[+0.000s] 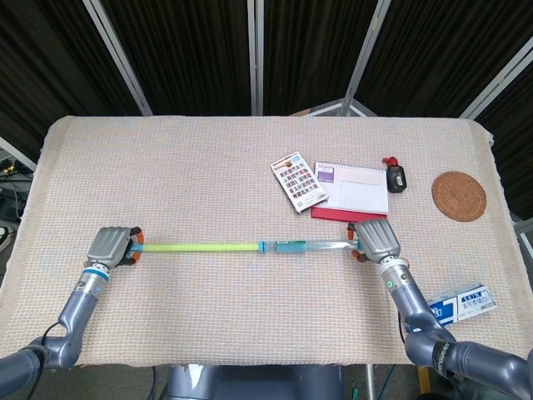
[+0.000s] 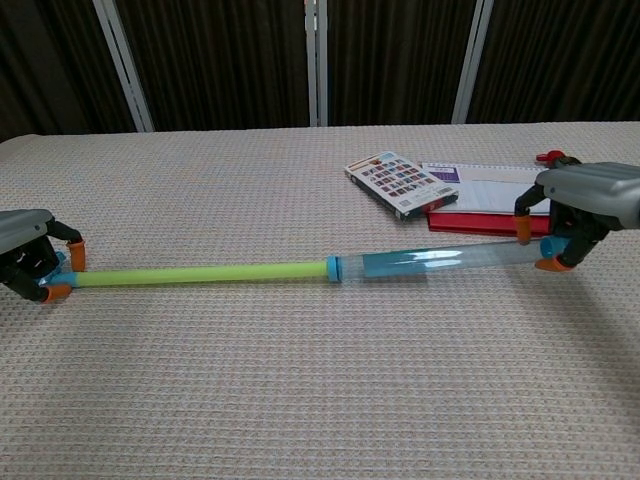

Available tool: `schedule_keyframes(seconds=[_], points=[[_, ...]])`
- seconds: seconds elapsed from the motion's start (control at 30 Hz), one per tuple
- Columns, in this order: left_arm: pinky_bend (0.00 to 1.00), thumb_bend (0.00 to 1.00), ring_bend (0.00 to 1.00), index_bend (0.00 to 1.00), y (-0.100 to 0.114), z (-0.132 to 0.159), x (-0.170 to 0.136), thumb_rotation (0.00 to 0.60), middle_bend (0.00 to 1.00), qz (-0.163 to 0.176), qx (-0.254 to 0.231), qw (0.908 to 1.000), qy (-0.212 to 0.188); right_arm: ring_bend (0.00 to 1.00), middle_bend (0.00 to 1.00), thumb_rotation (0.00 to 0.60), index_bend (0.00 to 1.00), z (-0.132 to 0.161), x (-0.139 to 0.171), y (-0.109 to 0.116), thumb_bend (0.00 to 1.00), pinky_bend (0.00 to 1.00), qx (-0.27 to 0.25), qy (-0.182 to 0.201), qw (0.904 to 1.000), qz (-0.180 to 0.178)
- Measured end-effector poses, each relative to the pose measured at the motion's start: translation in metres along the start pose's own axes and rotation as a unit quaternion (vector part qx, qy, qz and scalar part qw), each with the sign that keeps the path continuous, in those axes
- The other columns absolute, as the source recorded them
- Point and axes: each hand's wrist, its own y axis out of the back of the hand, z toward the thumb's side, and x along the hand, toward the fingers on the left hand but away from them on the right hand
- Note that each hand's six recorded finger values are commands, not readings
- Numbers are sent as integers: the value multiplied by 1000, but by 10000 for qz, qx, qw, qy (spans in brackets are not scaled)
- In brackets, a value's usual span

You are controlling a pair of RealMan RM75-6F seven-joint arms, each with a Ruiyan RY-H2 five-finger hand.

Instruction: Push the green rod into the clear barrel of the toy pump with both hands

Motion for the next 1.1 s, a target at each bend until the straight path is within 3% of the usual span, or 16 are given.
schedule_keyframes(seconds=[0.37, 0.73, 1.1], points=[[1000, 460, 825, 687, 12, 15, 0, 600, 881, 186, -243, 9994, -137, 1000, 1000, 600, 650, 10, 3, 6, 368, 1000, -118, 125, 9999, -19], [1000, 460, 825, 706, 28, 59, 7, 600, 881, 283, -536, 9972, -444, 1000, 1000, 600, 656, 51, 4, 24, 369, 1000, -275, 405, 9988, -72], [1000, 460, 825, 711, 30, 116, 14, 600, 881, 266, -634, 9940, -856, 1000, 1000, 600, 662, 88, -5, 30, 378, 1000, -271, 593, 9978, -131]])
